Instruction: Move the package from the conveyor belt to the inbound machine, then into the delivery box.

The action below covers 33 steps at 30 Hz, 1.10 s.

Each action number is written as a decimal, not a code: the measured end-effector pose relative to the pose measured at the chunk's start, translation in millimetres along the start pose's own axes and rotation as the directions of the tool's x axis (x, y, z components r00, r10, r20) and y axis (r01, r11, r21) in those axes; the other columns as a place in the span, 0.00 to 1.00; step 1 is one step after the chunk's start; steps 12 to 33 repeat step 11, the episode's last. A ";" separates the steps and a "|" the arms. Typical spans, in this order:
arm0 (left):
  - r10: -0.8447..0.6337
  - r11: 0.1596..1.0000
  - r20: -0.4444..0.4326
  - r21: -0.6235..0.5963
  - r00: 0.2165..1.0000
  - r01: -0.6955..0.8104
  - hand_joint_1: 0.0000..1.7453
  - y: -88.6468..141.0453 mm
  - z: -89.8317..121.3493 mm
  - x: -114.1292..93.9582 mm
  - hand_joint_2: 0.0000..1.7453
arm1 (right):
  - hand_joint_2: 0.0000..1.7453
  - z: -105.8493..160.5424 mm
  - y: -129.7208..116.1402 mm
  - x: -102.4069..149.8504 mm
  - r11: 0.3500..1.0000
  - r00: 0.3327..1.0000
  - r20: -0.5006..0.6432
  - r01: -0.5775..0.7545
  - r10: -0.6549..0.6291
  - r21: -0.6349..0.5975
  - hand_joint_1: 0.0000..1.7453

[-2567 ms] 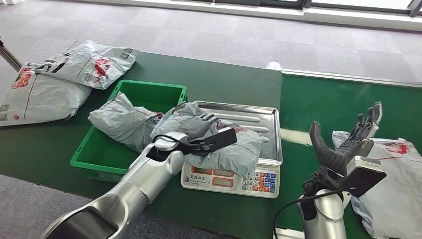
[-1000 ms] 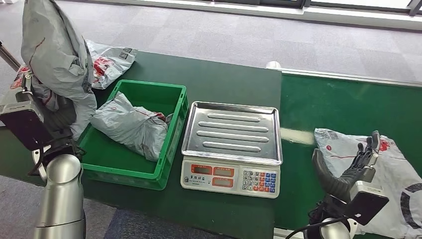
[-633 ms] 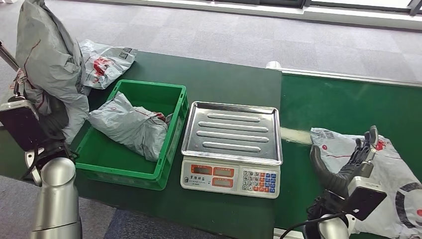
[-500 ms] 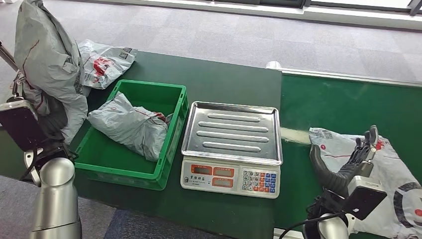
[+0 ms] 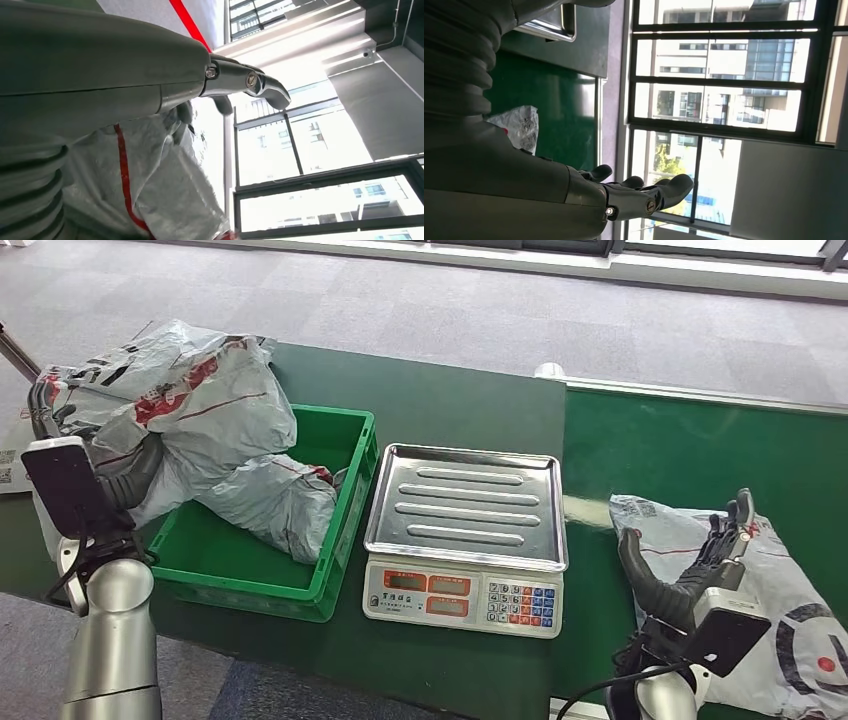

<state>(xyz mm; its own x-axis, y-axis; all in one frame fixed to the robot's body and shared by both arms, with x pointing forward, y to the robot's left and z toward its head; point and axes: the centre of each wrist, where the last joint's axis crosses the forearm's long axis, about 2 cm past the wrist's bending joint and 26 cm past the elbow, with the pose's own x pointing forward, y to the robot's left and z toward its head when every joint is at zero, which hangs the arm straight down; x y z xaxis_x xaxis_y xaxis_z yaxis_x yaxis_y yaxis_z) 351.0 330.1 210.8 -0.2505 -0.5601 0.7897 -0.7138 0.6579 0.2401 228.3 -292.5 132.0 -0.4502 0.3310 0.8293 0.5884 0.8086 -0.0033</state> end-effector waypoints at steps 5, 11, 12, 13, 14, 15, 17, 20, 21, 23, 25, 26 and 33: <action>-0.007 1.000 -0.010 -0.019 1.000 0.006 0.00 -1.2 1.2 -3.5 1.00 | 1.00 1.0 -0.3 -0.3 1.000 1.000 -0.009 -0.002 0.002 0.002 0.00; -0.011 0.999 -0.019 -0.034 1.000 0.011 0.00 -2.4 2.6 -6.5 1.00 | 1.00 2.5 -1.0 -0.7 1.000 1.000 -0.013 -0.004 0.004 0.003 0.00; -0.011 0.999 -0.019 -0.034 1.000 0.011 0.00 -2.4 2.6 -6.5 1.00 | 1.00 2.5 -1.0 -0.7 1.000 1.000 -0.013 -0.004 0.004 0.003 0.00; -0.011 0.999 -0.019 -0.034 1.000 0.011 0.00 -2.4 2.6 -6.5 1.00 | 1.00 2.5 -1.0 -0.7 1.000 1.000 -0.013 -0.004 0.004 0.003 0.00; -0.011 0.999 -0.019 -0.034 1.000 0.011 0.00 -2.4 2.6 -6.5 1.00 | 1.00 2.5 -1.0 -0.7 1.000 1.000 -0.013 -0.004 0.004 0.003 0.00; -0.011 0.999 -0.019 -0.034 1.000 0.011 0.00 -2.4 2.6 -6.5 1.00 | 1.00 2.5 -1.0 -0.7 1.000 1.000 -0.013 -0.004 0.004 0.003 0.00; -0.011 0.999 -0.019 -0.034 1.000 0.011 0.00 -2.4 2.6 -6.5 1.00 | 1.00 2.5 -1.0 -0.7 1.000 1.000 -0.013 -0.004 0.004 0.003 0.00; -0.011 0.999 -0.019 -0.034 1.000 0.011 0.00 -2.4 2.6 -6.5 1.00 | 1.00 2.5 -1.0 -0.7 1.000 1.000 -0.013 -0.004 0.004 0.003 0.00; -0.011 0.999 -0.019 -0.034 1.000 0.011 0.00 -2.4 2.6 -6.5 1.00 | 1.00 2.5 -1.0 -0.7 1.000 1.000 -0.013 -0.004 0.004 0.003 0.00; -0.011 0.999 -0.019 -0.034 1.000 0.011 0.00 -2.4 2.6 -6.5 1.00 | 1.00 2.5 -1.0 -0.7 1.000 1.000 -0.013 -0.004 0.004 0.003 0.00; -0.011 0.999 -0.019 -0.034 1.000 0.011 0.00 -2.4 2.6 -6.5 1.00 | 1.00 2.5 -1.0 -0.7 1.000 1.000 -0.013 -0.004 0.004 0.003 0.00; -0.011 0.999 -0.019 -0.034 1.000 0.011 0.00 -2.4 2.6 -6.5 1.00 | 1.00 2.5 -1.0 -0.7 1.000 1.000 -0.013 -0.004 0.004 0.003 0.00; -0.011 0.999 -0.019 -0.034 1.000 0.011 0.00 -2.4 2.6 -6.5 1.00 | 1.00 2.5 -1.0 -0.7 1.000 1.000 -0.013 -0.004 0.004 0.003 0.00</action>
